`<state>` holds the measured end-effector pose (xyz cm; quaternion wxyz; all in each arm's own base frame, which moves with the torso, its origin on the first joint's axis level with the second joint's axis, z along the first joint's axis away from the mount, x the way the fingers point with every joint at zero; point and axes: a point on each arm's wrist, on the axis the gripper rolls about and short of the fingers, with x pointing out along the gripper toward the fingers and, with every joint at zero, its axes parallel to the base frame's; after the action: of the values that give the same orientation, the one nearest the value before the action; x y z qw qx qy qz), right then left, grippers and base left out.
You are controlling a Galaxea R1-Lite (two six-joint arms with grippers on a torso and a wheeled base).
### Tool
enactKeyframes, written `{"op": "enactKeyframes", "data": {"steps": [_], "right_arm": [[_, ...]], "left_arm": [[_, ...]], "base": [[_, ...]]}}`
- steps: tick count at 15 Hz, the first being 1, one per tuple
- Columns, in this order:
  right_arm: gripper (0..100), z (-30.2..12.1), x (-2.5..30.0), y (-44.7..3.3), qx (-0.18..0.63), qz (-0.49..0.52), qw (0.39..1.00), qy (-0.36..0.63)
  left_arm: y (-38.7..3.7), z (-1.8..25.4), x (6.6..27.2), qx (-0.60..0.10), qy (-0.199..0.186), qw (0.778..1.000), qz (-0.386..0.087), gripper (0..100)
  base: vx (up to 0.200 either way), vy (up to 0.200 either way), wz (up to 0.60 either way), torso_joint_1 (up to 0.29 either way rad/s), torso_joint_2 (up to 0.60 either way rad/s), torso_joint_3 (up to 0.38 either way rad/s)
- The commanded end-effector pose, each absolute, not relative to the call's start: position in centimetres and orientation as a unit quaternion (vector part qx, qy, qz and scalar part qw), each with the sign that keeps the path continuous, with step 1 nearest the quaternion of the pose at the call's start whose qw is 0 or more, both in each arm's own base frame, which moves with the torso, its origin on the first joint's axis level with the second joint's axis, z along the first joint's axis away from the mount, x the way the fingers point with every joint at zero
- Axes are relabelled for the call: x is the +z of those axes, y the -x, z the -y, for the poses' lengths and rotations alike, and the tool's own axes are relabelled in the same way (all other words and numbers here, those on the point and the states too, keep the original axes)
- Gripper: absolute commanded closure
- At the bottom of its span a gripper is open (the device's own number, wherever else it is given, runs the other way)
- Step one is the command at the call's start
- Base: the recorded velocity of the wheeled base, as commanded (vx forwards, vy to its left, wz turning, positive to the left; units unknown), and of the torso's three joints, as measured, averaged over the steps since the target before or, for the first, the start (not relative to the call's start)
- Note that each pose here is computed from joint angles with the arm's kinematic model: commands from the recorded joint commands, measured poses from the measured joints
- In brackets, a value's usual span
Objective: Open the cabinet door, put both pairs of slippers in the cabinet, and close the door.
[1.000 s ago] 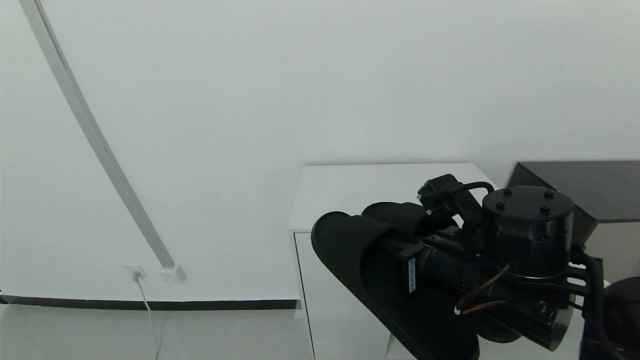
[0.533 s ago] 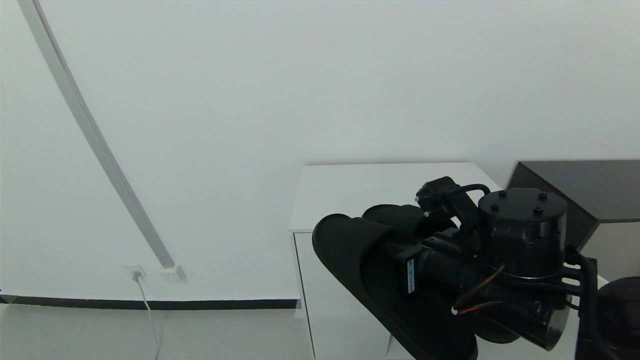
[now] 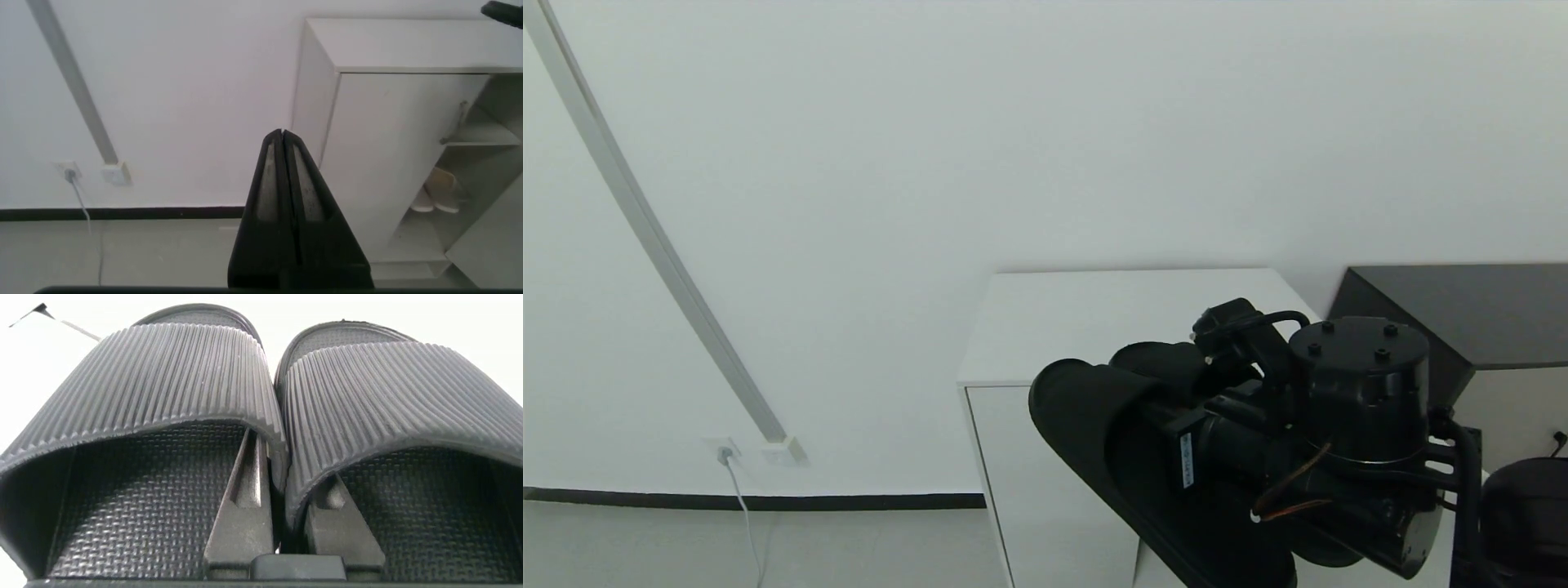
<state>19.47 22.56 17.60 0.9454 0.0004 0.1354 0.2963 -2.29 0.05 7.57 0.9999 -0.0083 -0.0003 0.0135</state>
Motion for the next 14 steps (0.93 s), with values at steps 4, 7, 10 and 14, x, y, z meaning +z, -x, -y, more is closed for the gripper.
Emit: {"op": "enactKeyframes", "data": {"steps": [4, 7, 10, 14], "right_arm": [[100, -22.64, 17.43, -19.54, 0.296, -0.137, 0.945, 0.001], [100, -22.63, 17.39, -19.53, 0.296, -0.138, 0.945, 0.001], [100, -22.54, 17.15, -19.51, 0.287, -0.14, 0.948, 0.006], [100, -22.26, 16.63, -19.28, 0.287, -0.144, 0.947, 0.023]], "left_arm": [[2.27, -0.05, 7.55, 0.013, 0.008, 1.0, -0.001, 100], [2.28, -0.05, 7.59, 0.013, 0.008, 1.0, 0.0, 100], [2.27, -0.05, 7.55, 0.013, 0.008, 1.0, -0.001, 100], [2.28, -0.06, 7.55, 0.014, 0.007, 1.0, 0.0, 100]], "base": [[0.0, -0.2, 0.0, 0.002, 0.0, 0.004], [0.0, -0.2, 0.0, -0.001, 0.0, 0.004], [0.0, -0.2, 0.0, 0.002, 0.01, 0.001], [0.0, -0.1, 0.0, 0.002, 0.0, 0.001]]}}
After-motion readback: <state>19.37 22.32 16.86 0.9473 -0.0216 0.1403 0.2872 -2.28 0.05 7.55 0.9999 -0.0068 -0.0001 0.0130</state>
